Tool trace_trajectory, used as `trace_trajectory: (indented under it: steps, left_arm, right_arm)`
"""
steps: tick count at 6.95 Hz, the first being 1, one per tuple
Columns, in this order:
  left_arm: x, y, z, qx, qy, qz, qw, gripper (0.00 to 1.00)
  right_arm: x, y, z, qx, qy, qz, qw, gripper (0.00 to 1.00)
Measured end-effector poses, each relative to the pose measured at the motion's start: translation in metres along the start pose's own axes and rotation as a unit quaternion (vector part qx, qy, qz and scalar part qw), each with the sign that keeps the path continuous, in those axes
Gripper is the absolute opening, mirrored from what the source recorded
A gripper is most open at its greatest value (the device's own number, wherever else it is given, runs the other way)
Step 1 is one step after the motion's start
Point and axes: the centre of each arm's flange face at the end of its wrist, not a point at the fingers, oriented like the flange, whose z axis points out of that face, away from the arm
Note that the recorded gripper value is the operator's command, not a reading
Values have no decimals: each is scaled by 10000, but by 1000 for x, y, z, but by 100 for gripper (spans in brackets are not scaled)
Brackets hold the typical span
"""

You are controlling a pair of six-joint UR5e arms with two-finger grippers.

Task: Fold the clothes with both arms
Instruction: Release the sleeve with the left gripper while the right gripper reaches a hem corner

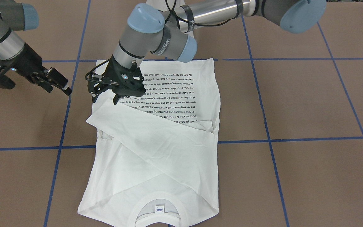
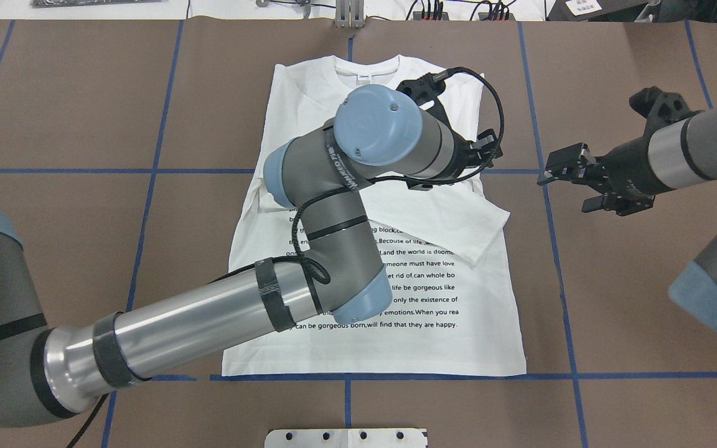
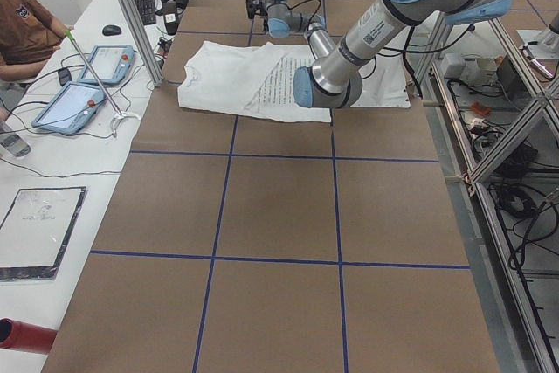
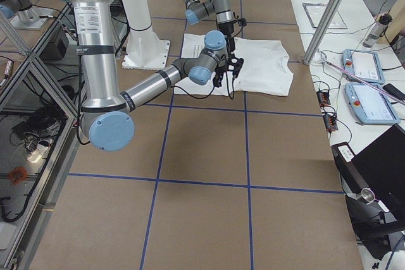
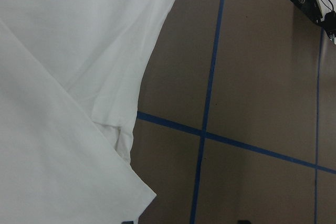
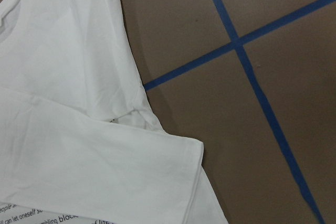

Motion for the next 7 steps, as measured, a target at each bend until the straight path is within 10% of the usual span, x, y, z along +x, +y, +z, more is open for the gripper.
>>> trace_trajectory:
  steps: [4, 7]
  left_arm:
    - [-89, -44, -85, 278, -155, 608, 9976, 71]
    - [-99, -45, -98, 328, -141, 662, 9972, 71]
  right_arm:
    - [26, 192, 59, 551, 226, 821, 9948, 86]
    - [60, 259, 78, 933, 750, 904, 9887, 81]
